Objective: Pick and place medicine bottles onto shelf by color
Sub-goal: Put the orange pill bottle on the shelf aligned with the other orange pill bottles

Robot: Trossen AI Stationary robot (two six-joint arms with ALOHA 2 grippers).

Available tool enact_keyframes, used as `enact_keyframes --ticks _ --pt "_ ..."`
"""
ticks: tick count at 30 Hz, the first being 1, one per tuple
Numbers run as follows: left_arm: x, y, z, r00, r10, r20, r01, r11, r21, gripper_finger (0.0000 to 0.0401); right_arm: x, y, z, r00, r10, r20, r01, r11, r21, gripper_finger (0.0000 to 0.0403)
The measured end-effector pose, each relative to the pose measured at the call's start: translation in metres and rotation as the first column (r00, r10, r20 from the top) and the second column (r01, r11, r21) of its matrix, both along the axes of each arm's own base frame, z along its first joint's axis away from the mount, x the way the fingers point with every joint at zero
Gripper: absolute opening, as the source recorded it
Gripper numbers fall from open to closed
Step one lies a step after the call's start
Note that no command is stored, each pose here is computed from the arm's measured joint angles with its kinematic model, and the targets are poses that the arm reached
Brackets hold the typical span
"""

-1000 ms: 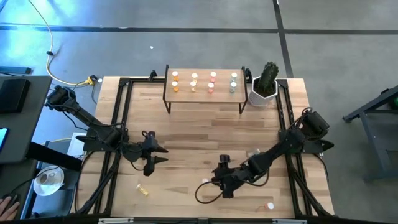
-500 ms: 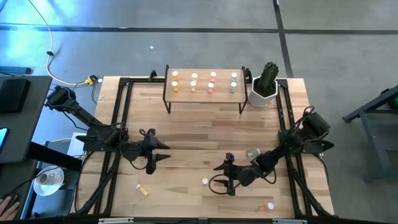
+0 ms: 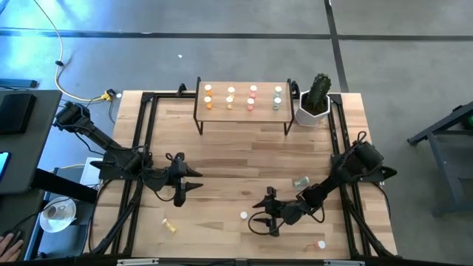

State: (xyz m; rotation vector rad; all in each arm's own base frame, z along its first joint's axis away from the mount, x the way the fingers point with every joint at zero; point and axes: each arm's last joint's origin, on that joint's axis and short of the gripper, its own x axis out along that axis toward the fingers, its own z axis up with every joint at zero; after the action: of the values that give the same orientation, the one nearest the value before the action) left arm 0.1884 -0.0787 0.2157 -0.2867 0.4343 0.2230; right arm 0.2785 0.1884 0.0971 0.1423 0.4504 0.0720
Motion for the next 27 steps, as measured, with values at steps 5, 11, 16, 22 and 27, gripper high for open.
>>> enact_keyframes --ticks 5,11,16,22,27 --pt "0.000 0.000 0.000 1.000 0.000 0.000 0.000 1.000 0.000 0.0168 0.008 0.004 -0.009 0.998 0.014 0.054 -0.013 1.000 -0.016 0.0222" --pt "0.000 0.000 0.000 1.000 0.000 0.001 0.000 1.000 0.000 0.0168 0.026 0.009 -0.023 0.999 0.018 0.045 -0.015 0.998 -0.065 0.0222" --pt "0.000 0.000 0.000 1.000 -0.002 0.001 0.002 1.000 0.003 0.0168 0.031 0.008 -0.022 0.998 0.014 0.056 -0.010 0.998 -0.063 0.0219" --pt "0.000 0.000 0.000 1.000 -0.013 -0.001 0.013 1.000 0.023 0.0168 0.034 0.005 -0.021 0.998 0.034 0.053 -0.032 0.999 -0.041 0.0191" --pt "0.000 0.000 0.000 1.000 -0.012 -0.001 0.012 1.000 0.021 0.0168 0.035 0.004 -0.021 0.997 0.044 0.056 -0.043 0.999 -0.034 0.0168"
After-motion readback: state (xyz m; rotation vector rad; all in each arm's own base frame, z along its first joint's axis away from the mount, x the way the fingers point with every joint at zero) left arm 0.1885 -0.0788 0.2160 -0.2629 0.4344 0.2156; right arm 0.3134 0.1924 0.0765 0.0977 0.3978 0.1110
